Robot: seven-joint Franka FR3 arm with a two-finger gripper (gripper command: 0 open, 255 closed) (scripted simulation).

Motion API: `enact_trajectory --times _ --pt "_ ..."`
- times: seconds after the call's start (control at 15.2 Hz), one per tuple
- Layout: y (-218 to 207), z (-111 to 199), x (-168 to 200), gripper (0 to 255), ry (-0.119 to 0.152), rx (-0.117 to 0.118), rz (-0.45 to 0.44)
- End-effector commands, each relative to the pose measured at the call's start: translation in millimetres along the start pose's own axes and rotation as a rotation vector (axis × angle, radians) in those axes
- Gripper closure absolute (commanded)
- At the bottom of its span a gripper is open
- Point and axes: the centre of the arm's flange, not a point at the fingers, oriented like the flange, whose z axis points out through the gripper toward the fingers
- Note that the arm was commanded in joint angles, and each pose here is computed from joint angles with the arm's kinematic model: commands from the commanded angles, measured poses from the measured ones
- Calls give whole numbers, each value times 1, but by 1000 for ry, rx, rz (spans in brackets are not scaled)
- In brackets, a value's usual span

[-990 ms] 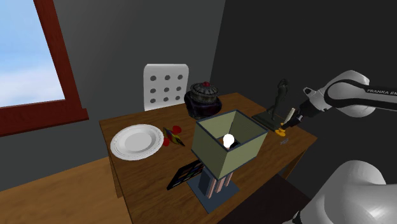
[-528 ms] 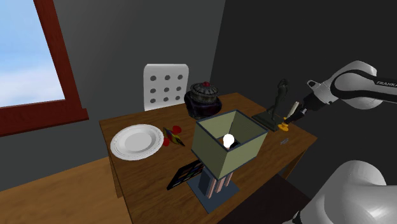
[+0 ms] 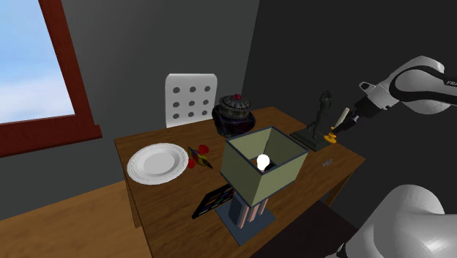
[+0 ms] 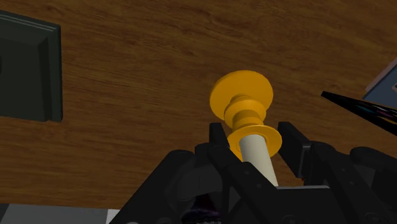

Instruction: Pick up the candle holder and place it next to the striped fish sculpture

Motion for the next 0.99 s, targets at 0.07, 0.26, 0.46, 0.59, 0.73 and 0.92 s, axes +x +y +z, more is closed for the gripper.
enact_trajectory --times 0.07,0.26,0.46,0.59,0.73,0.92 --pt "-1 -15 7 255 0 0 0" --pt "-13 -8 30 255 0 0 0" --pt "-30 8 62 255 0 0 0" --pt "-41 18 83 255 0 0 0" --pt "-53 28 105 255 0 0 0" --pt "-70 44 137 255 0 0 0"
